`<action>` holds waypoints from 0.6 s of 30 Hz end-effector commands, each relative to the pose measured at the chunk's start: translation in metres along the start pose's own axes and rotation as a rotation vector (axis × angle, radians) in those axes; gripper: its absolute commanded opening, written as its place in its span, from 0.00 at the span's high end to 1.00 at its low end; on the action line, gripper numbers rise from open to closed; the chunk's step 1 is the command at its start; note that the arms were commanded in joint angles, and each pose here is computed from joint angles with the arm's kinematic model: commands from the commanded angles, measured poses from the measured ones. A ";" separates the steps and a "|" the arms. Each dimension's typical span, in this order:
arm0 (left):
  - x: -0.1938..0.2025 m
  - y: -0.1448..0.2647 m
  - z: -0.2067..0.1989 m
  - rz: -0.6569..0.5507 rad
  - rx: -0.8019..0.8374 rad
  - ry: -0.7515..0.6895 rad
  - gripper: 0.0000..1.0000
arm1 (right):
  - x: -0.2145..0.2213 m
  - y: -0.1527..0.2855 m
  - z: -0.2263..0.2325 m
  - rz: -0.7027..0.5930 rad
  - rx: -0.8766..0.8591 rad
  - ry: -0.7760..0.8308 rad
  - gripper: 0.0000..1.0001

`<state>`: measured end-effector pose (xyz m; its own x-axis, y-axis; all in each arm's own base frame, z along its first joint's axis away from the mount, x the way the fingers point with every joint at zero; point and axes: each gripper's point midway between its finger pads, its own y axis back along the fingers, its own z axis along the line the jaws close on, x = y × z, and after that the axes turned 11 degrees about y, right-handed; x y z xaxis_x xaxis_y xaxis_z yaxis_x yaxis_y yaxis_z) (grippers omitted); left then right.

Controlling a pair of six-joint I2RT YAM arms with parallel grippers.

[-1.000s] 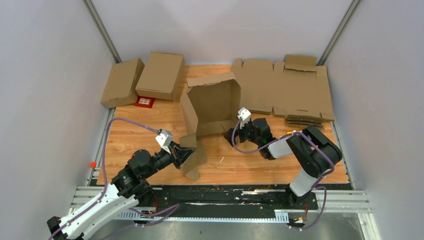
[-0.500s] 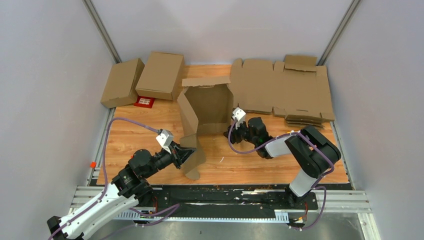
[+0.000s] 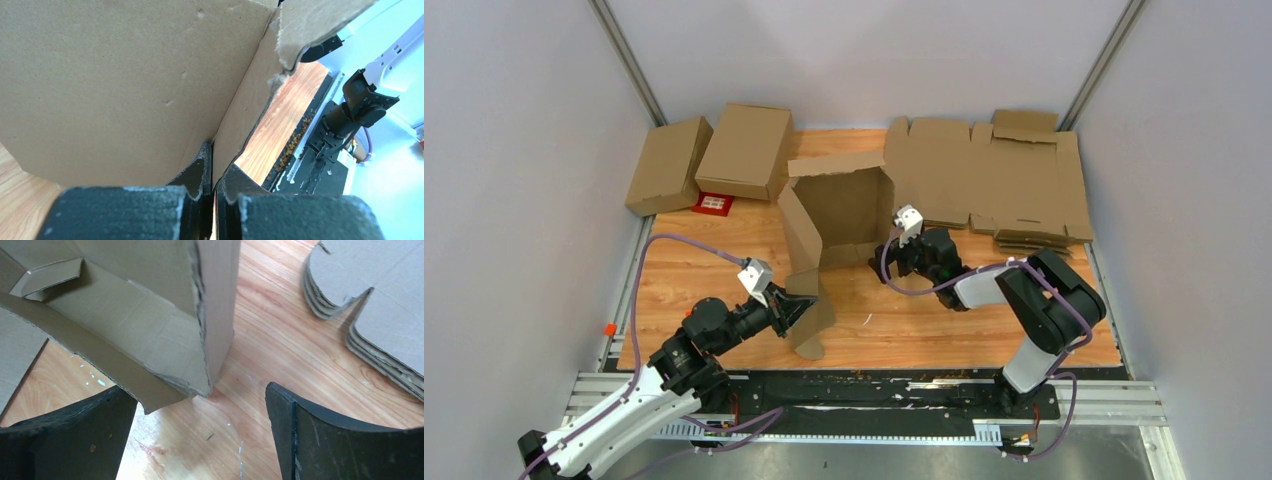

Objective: Fold the paper box

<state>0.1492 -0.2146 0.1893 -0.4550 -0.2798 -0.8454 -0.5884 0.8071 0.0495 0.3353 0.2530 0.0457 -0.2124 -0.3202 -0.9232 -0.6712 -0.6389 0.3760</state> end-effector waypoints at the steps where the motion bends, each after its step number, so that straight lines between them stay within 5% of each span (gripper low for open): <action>1: 0.031 0.003 0.018 0.106 -0.070 0.037 0.98 | -0.008 0.001 -0.013 -0.053 0.035 -0.043 0.00; 10: 0.032 0.000 0.017 0.120 -0.065 0.038 0.98 | -0.023 -0.017 0.005 -0.069 -0.120 0.039 0.01; 18: 0.035 -0.003 0.014 0.130 -0.045 0.051 0.98 | -0.030 -0.033 0.025 -0.086 -0.184 0.052 0.22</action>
<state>0.1504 -0.2196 0.1865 -0.4647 -0.2649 -0.8449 -0.5759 0.8153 0.0611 0.3435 0.2774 0.0459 -0.1812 -0.3189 -0.9303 -0.5817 -0.7280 0.3628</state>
